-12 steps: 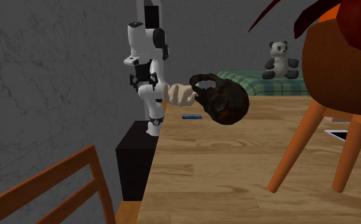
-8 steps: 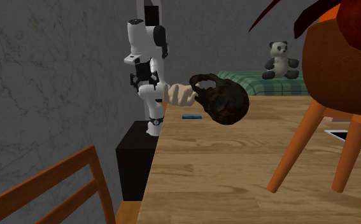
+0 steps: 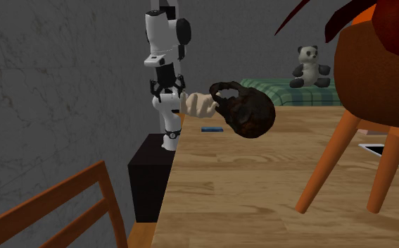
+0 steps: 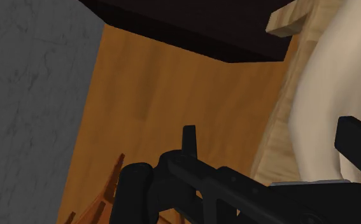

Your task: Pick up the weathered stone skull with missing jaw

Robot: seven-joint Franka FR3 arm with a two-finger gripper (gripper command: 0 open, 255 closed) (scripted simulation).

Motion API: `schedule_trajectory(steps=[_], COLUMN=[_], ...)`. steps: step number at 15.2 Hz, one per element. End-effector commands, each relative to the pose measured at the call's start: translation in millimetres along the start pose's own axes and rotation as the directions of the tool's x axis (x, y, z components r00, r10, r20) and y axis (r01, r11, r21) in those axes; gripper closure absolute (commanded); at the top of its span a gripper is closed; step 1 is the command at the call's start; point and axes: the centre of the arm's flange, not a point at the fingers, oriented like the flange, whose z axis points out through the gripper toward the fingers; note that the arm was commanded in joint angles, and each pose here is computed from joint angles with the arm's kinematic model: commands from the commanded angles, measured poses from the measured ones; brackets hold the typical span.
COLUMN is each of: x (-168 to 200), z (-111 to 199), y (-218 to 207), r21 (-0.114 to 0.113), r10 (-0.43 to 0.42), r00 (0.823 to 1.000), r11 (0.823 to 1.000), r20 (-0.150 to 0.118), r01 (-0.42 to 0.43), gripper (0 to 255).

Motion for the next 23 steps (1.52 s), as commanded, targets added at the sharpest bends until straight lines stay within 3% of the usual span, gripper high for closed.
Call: schedule_trajectory(steps=[1, 5, 10, 15, 20, 23], x=[21.7, 64.6, 115.2, 161.7, 201.9, 204.5], z=[-10.8, -30.7, -56.9, -84.6, -112.5, -97.1], y=[-5.4, -21.9, -47.9, -79.2, -113.8, -111.5], r21=[0.01, 0.026, 0.045, 0.06, 0.072, 0.072], r10=[-0.051, -0.15, -0.27, -0.385, -0.49, -0.49], r00=[0.999, 0.988, 0.962, 0.92, 0.867, 0.867], r11=[0.999, 0.988, 0.961, 0.919, 0.865, 0.865], r20=[-0.008, -0.024, -0.046, -0.07, -0.094, -0.094], r01=[0.051, 0.15, 0.272, 0.389, 0.497, 0.497], gripper=[0, 0, 0, 0, 0, 0])
